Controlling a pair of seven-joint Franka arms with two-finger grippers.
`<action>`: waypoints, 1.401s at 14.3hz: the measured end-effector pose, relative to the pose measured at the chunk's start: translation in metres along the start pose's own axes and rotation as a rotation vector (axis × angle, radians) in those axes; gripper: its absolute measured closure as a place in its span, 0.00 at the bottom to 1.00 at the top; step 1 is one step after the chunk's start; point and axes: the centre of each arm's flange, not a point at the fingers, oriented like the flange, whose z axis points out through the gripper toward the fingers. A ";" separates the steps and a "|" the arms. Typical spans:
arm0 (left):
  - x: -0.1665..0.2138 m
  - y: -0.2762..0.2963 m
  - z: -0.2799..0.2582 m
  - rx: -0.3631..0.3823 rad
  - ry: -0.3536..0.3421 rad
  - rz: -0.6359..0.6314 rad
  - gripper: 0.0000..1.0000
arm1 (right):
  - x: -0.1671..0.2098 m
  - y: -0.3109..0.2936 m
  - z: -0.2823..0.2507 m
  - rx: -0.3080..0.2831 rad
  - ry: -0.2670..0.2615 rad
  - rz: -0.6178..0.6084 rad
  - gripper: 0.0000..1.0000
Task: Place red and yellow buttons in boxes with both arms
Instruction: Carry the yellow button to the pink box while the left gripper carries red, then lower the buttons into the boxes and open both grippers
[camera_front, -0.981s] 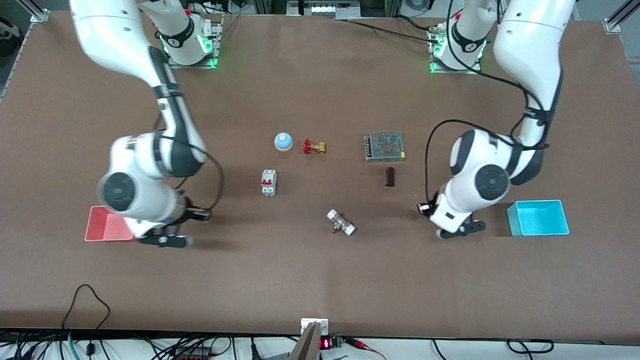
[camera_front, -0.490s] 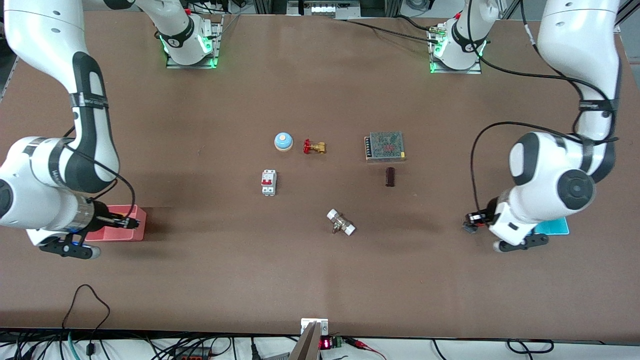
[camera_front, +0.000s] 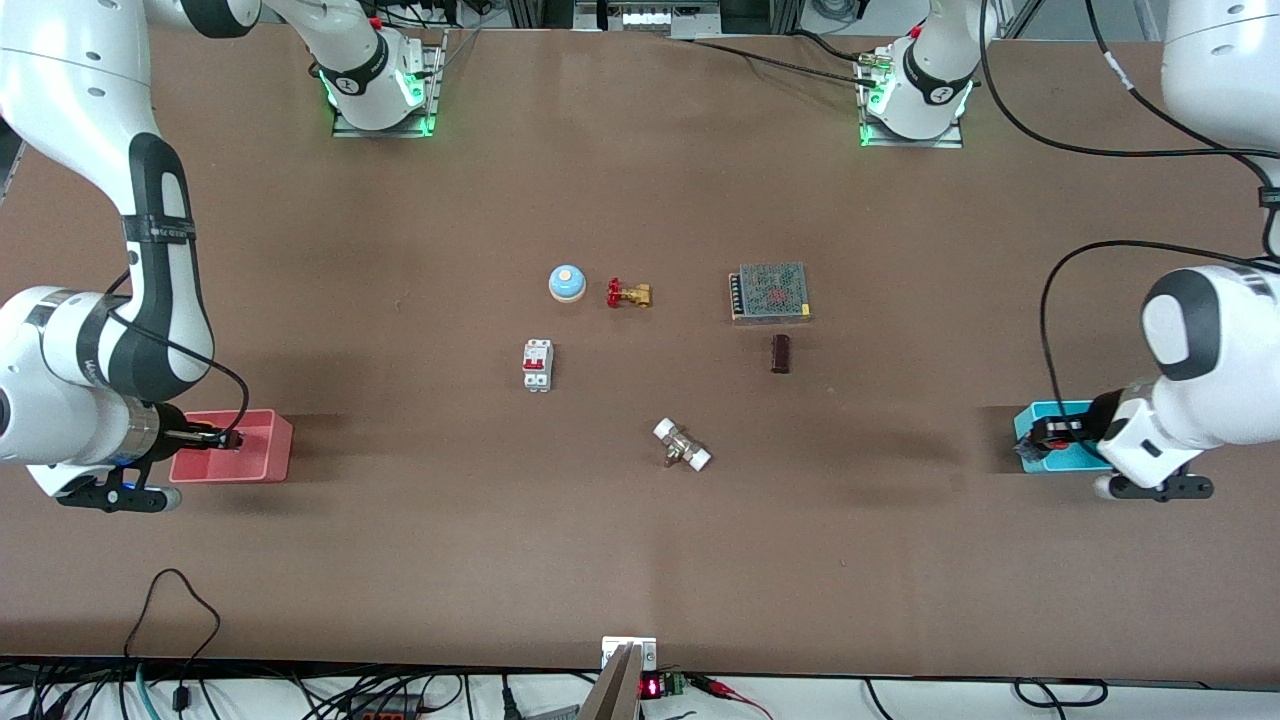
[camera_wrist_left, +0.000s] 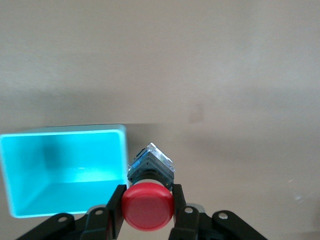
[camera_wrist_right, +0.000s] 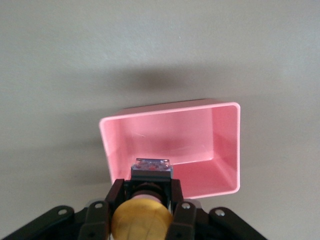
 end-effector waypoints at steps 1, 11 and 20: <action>-0.003 -0.018 0.000 -0.002 0.000 0.023 0.59 | 0.002 0.004 0.009 -0.002 -0.004 -0.012 0.59; -0.015 -0.075 0.073 0.039 -0.124 0.087 0.59 | 0.010 0.020 0.055 -0.015 0.000 -0.030 0.59; -0.005 -0.064 0.072 0.050 -0.097 0.101 0.33 | 0.011 0.019 0.079 -0.017 -0.023 -0.039 0.55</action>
